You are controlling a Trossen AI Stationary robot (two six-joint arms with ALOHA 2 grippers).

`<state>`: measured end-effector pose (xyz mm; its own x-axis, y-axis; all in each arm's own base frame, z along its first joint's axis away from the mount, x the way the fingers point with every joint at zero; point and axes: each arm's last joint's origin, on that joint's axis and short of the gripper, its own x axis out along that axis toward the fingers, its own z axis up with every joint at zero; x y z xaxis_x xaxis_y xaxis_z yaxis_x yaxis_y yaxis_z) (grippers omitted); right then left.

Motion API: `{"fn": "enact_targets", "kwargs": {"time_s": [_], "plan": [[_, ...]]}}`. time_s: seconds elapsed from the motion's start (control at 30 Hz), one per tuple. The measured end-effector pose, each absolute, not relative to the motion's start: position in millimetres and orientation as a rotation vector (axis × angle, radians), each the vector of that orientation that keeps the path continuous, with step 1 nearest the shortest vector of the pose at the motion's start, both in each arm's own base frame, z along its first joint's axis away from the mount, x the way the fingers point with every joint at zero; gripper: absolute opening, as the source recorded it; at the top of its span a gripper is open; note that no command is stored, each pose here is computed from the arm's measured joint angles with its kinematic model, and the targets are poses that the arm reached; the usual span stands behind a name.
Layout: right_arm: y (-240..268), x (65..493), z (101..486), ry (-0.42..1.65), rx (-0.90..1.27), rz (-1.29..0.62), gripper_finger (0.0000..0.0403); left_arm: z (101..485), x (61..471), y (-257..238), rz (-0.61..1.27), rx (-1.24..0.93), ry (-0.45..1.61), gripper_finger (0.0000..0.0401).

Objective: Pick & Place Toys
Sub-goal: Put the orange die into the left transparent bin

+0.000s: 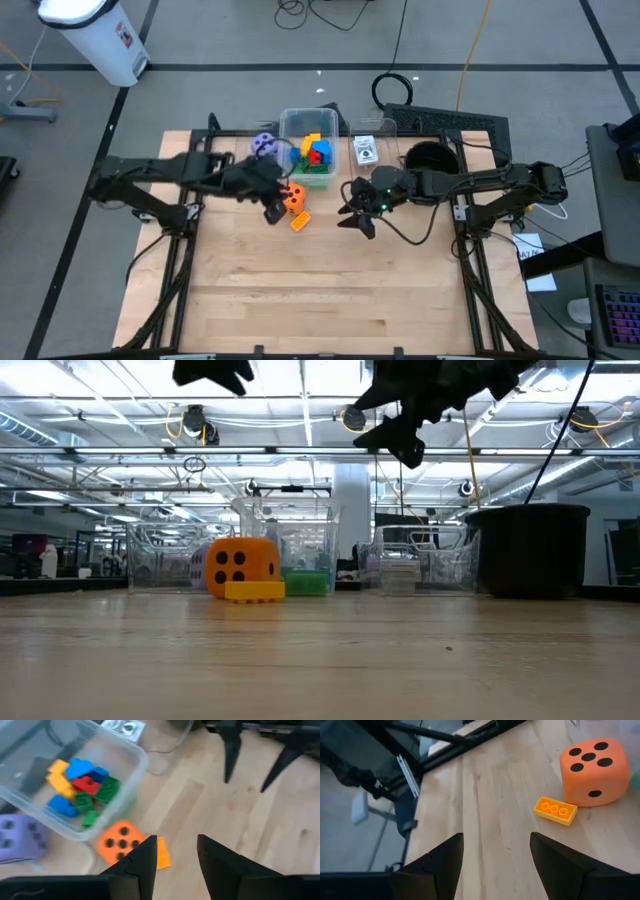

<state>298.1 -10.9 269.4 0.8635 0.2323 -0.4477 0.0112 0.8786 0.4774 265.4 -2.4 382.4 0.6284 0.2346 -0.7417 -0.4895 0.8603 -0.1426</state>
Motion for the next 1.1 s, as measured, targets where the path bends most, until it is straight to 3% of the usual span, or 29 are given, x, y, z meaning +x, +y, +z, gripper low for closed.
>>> {"fn": "enact_targets", "kwargs": {"time_s": [0.33, 0.53, 0.7, 0.87, 1.1], "plan": [[-11.9, 309.2, 266.2, 0.429, 0.677, -0.106, 0.0220, 317.8, 232.0, -43.0, 0.314, -0.448, 0.750, 0.0132], [9.8, 327.7, 269.0, 0.251, 0.765, -0.074, 0.0221, 274.2, 221.1, -61.8, 0.314, -0.458, 0.866, 0.0131], [36.0, 340.0, 262.9, 0.165, 0.772, -0.035, 0.0216, 242.4, 217.8, -64.4, 0.382, -0.511, 0.930, 0.0132], [47.9, 346.0, 247.7, 0.209, 0.749, -0.039, 0.0215, 225.4, 216.6, -62.7, 0.441, -0.568, 0.879, 0.0131], [49.4, 354.1, 227.1, 0.267, 0.791, -0.069, 0.0215, 228.5, 225.8, -44.6, 0.653, -0.574, 0.633, 0.0131]]}}
